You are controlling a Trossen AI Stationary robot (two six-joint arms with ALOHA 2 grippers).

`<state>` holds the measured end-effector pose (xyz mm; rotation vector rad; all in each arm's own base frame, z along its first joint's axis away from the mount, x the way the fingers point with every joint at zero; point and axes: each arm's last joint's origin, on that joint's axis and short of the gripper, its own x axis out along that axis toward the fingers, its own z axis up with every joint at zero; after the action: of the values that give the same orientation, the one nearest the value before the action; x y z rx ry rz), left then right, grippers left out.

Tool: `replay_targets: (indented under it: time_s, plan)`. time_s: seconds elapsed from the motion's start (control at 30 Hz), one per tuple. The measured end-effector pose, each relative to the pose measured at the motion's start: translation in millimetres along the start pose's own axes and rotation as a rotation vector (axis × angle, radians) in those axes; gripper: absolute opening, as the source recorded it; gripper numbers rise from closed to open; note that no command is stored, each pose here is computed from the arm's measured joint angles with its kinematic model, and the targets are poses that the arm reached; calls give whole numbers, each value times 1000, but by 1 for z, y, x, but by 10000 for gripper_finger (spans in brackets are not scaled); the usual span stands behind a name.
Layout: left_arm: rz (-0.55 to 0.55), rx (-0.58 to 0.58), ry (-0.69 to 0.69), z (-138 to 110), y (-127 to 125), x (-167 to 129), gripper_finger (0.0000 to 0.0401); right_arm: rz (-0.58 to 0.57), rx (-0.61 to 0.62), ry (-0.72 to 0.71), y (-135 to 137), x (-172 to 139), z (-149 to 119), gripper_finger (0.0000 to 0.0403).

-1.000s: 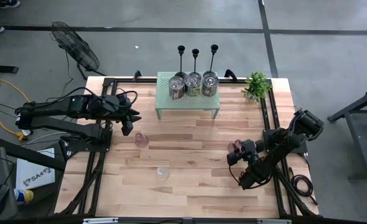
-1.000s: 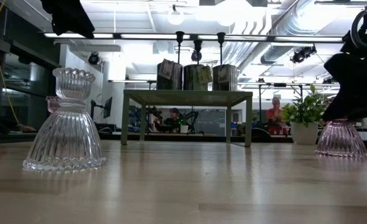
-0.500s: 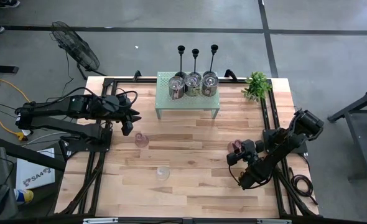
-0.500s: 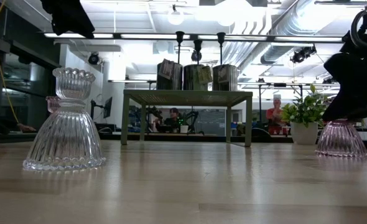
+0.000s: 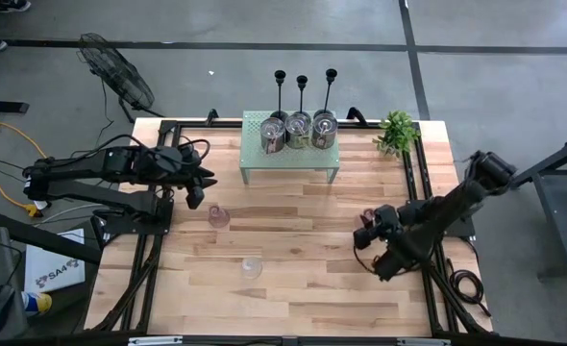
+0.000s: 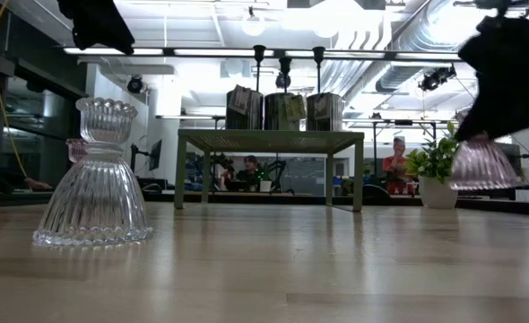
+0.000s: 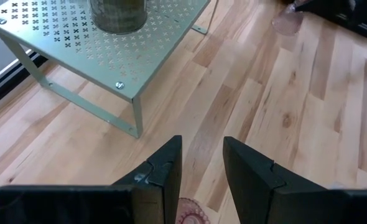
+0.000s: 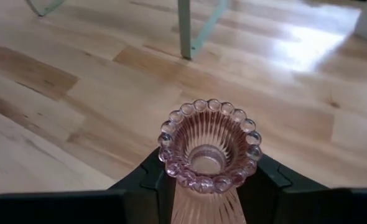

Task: Pick & Place candle stick holders
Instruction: Put the right pink glass candle holder on the shelf

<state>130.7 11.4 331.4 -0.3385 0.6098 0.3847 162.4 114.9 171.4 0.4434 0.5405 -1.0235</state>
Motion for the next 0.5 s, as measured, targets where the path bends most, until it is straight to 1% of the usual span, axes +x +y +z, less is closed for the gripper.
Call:
replay_targets:
  time_s: [0.17,0.27,0.5]
  plan:
    - [-2,-2,-7,0,0,-2,113,43,-47,22,0,1,34,121]
    - [0,-3,-8,0,1,-2,113,94,-69,15,4,1,59,122]
    - [-1,-5,-8,0,1,-2,113,257,-100,-81,18,7,116,122]
